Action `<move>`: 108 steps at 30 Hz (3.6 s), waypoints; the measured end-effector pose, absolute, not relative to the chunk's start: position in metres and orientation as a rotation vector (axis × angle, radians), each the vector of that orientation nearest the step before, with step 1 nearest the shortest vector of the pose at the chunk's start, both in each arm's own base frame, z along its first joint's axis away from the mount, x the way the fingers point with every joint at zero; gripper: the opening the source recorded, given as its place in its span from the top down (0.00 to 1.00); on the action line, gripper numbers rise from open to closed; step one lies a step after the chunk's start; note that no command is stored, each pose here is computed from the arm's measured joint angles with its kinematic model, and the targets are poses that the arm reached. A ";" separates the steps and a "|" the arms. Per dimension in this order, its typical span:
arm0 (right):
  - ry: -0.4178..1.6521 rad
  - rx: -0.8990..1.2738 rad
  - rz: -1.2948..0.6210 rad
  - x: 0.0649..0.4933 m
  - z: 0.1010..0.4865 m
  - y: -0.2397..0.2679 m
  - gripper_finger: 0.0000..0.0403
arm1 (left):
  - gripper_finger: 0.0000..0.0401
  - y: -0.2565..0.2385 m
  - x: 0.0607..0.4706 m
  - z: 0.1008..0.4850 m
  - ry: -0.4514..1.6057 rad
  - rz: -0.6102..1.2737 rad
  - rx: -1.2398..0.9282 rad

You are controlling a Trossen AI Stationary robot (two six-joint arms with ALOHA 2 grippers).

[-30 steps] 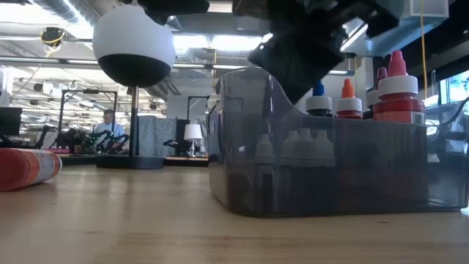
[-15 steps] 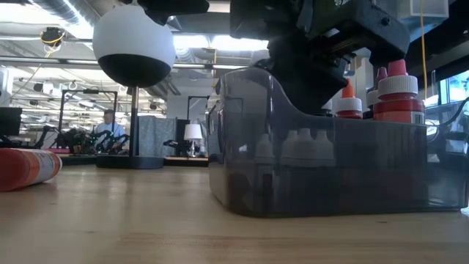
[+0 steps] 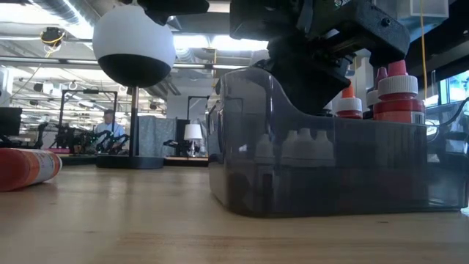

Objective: Pick & Place food coloring
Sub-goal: Put the small food coloring bottle into the black bin, then put the large orange food coloring bottle into the bin

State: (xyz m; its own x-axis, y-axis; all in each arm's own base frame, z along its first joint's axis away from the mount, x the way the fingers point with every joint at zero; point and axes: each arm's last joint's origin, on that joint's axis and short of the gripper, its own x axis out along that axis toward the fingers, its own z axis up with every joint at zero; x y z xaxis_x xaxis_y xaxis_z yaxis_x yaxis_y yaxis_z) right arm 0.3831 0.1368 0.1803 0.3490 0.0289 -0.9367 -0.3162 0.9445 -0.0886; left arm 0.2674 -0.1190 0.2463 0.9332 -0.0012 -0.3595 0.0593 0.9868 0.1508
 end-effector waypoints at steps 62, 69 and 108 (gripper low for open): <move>0.507 -0.140 0.079 0.187 0.277 0.177 0.72 | 0.42 -0.130 0.259 0.235 0.528 -0.222 -0.100; 0.533 -0.174 0.088 0.191 0.276 0.172 0.72 | 0.43 -0.115 0.251 0.219 0.823 -0.098 -0.364; 0.596 -0.278 0.075 0.191 0.263 0.163 0.72 | 0.43 -0.074 0.228 0.205 1.021 0.928 -1.275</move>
